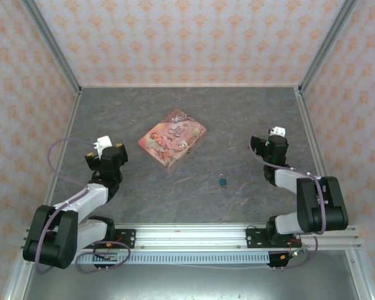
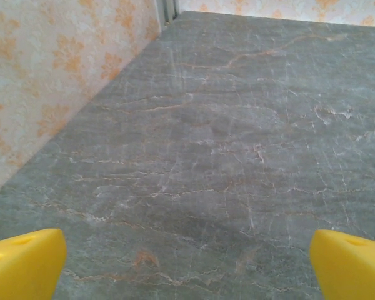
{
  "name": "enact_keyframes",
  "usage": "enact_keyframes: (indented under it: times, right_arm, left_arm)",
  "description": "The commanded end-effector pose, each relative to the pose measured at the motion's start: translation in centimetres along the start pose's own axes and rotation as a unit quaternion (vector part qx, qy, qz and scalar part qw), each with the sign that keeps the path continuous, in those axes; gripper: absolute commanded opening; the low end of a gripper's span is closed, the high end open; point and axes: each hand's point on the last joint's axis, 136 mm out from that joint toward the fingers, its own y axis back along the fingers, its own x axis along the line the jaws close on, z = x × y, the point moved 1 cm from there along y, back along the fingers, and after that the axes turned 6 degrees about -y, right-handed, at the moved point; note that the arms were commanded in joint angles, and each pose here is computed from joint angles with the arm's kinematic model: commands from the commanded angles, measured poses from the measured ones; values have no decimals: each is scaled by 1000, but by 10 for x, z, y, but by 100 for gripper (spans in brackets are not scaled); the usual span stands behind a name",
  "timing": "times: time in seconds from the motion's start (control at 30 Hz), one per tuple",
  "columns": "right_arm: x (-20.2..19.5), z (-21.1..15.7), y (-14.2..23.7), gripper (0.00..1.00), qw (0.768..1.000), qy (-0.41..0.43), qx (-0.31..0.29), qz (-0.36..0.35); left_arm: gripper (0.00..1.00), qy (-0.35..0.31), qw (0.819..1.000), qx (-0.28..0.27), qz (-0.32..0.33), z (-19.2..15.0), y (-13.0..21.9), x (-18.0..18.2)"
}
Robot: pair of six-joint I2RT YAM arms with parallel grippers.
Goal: Unlock the padlock with the key
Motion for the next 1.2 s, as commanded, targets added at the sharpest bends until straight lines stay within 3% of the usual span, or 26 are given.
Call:
enact_keyframes:
  times: [0.0, 0.07, 0.3, 0.47, 1.17]
  right_arm:
    - [3, -1, -6, 99, 999, 8, -46, 25]
    - [2, -4, -9, 99, 1000, 15, -17, 18]
    - [-7, 0, -14, 99, 1000, -6, -19, -4]
    - [-7, 1, -14, 99, 1000, -6, -18, -4]
    - [-7, 0, -13, 99, 1000, -3, -19, -6]
  left_arm:
    - [100, 24, 997, -69, -38, 30, -3, -9]
    - [100, 25, 995, -82, -57, 32, -6, -13]
    - [100, 33, 993, -82, -78, 16, -36, -24]
    - [100, -7, 994, -29, -104, 17, -49, -42]
    - [100, -37, 993, -26, -106, 18, -48, -53]
